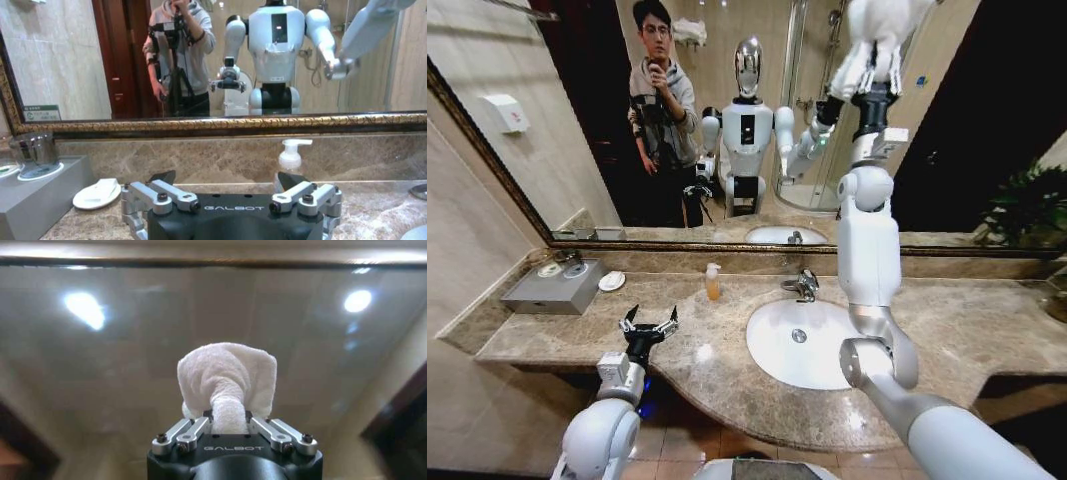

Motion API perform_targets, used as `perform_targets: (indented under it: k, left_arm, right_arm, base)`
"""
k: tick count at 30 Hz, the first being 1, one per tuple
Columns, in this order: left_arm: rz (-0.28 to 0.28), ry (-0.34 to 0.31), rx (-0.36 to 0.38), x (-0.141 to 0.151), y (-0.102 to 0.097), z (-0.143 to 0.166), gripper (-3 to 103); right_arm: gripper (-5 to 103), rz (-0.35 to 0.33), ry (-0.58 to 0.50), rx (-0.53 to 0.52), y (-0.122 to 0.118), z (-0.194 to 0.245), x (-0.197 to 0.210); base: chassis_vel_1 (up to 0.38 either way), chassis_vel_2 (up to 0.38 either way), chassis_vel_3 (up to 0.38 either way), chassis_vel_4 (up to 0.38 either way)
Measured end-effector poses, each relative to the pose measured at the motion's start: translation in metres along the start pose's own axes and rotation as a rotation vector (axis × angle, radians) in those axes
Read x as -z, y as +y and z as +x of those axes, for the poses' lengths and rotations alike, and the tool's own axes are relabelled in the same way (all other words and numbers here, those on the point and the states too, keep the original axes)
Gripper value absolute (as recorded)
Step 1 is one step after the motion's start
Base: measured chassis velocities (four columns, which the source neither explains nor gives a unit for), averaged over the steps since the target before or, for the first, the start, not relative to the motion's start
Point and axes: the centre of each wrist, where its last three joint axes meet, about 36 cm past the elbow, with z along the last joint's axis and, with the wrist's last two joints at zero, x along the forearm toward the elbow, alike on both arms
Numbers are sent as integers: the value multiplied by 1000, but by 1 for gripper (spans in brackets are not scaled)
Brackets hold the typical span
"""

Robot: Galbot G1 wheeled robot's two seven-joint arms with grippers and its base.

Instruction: Pick up the towel from the sink counter and wipe the mirror surface.

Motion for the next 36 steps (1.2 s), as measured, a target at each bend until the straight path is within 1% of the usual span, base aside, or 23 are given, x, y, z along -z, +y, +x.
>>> perform_targets:
  k: [2,3,4,5,6,9,10,12,15,16,17,20,21,22,23,24,25,28,29,31,33,35,36]
  left_arm:
    - [0,0,0,0,0,0,100]
    - [0,0,0,0,0,0,100]
    - [0,0,0,0,0,0,100]
    - [0,0,0,0,0,0,100]
    - [0,0,0,0,0,0,100]
    - [0,0,0,0,0,0,100]
    - [0,0,0,0,0,0,100]
    - [0,0,0,0,0,0,100]
    - [0,0,0,0,0,0,100]
    - [0,0,0,0,0,0,100]
    - [0,0,0,0,0,0,100]
    - [0,0,0,0,0,0,100]
    - [0,0,0,0,0,0,100]
    - [0,0,0,0,0,0,100]
    - [0,0,0,0,0,0,100]
    - [0,0,0,0,0,0,100]
    - [0,0,0,0,0,0,100]
    - [0,0,0,0,0,0,100]
    - [0,0,0,0,0,0,100]
    - [0,0,0,0,0,0,100]
    - [0,0,0,0,0,0,100]
    - [0,0,0,0,0,0,100]
    - [0,0,0,0,0,0,100]
  right_arm:
    - [17,-33,13,102,33,31,-15]
    - [17,-33,13,102,33,31,-15]
    - [17,-39,15,138,44,42,-20]
    - [17,-50,17,215,63,59,-28]
    - [17,-50,17,215,63,59,-28]
    - [17,-66,11,381,94,97,-45]
    - [17,-66,11,381,94,97,-45]
    - [17,-69,30,432,102,117,-57]
    - [17,-72,47,431,99,127,-65]
    - [17,-78,51,397,90,126,-67]
    - [17,-78,51,397,90,126,-67]
    - [17,-49,66,298,49,121,-71]
    - [17,-49,66,298,49,121,-71]
    - [17,-33,71,267,34,119,-71]
    - [17,0,70,200,3,114,-66]
    - [17,21,64,161,-17,111,-61]
    - [17,21,64,161,-17,111,-61]
    - [17,79,46,64,-68,114,-49]
    - [17,79,46,64,-68,114,-49]
    - [17,89,52,7,-94,131,-39]
    - [17,86,58,1,-96,135,-37]
    - [17,14,139,2,-97,168,-7]
    - [17,14,139,2,-97,168,-7]
  base:
    - [0,0,0,0]
    - [0,0,0,0]
    - [0,0,0,0]
    - [0,0,0,0]
    - [0,0,0,0]
    - [0,0,0,0]
    - [0,0,0,0]
    - [0,0,0,0]
    - [0,0,0,0]
    - [0,0,0,0]
    - [0,0,0,0]
    - [0,0,0,0]
    - [0,0,0,0]
    - [0,0,0,0]
    - [0,0,0,0]
    - [0,0,0,0]
    - [0,0,0,0]
    - [0,0,0,0]
    - [0,0,0,0]
    - [0,0,0,0]
    - [0,0,0,0]
    - [0,0,0,0]
    - [0,0,0,0]
